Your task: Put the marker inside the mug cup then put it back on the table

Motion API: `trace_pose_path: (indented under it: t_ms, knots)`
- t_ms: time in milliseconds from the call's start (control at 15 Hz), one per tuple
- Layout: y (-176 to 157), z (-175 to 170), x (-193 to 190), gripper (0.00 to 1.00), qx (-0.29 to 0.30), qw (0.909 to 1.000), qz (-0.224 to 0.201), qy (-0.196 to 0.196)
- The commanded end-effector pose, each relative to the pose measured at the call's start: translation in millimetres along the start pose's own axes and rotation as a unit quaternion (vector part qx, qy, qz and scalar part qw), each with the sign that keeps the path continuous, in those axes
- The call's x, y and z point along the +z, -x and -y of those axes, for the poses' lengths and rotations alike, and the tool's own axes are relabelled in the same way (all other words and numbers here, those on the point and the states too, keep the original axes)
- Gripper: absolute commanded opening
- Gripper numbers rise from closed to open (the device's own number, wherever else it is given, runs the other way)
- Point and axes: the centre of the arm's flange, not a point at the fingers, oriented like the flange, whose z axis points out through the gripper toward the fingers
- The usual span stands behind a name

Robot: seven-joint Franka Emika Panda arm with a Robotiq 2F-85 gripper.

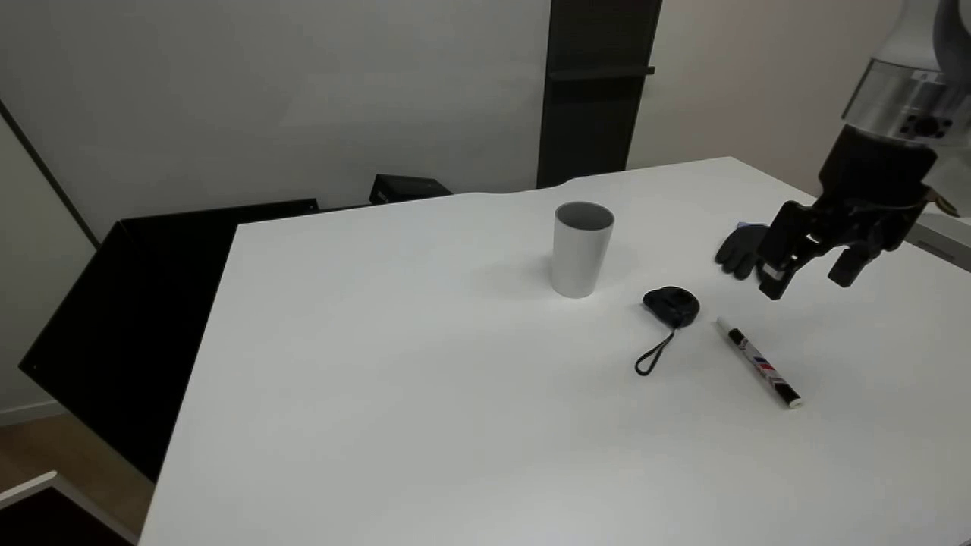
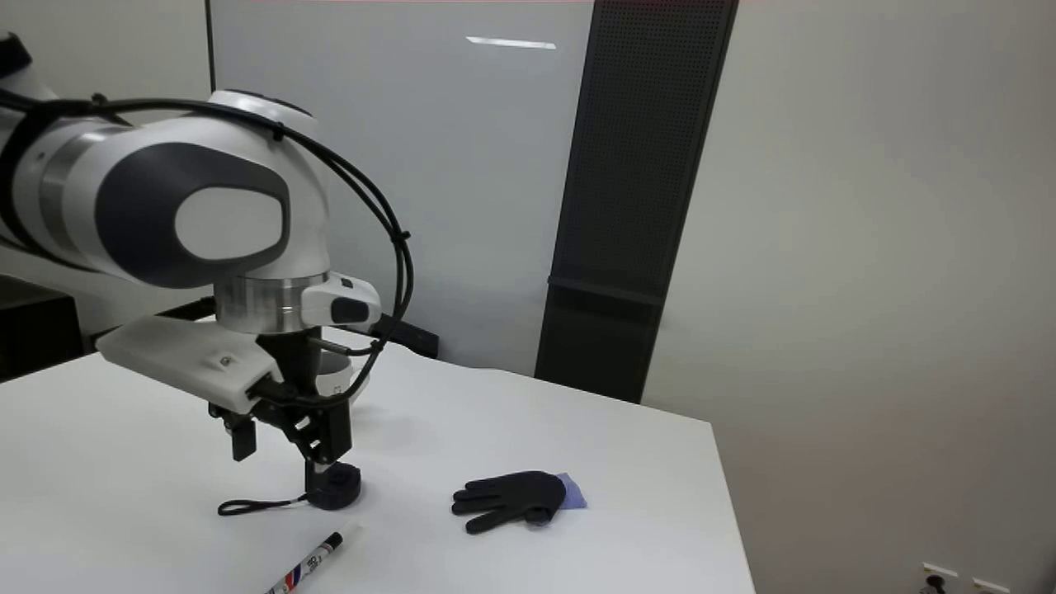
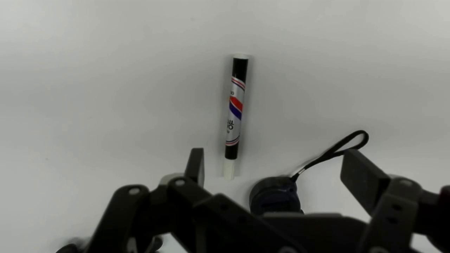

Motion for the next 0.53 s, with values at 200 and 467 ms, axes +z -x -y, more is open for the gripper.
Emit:
trace_pose_path:
  t_ms: [200,467]
  knots:
    - [4,-1,-1,1.0,-0.002,1.0,0.0,-0.002]
    - [18,-2,14,1.0,0.005,1.0,-0.006,0.005]
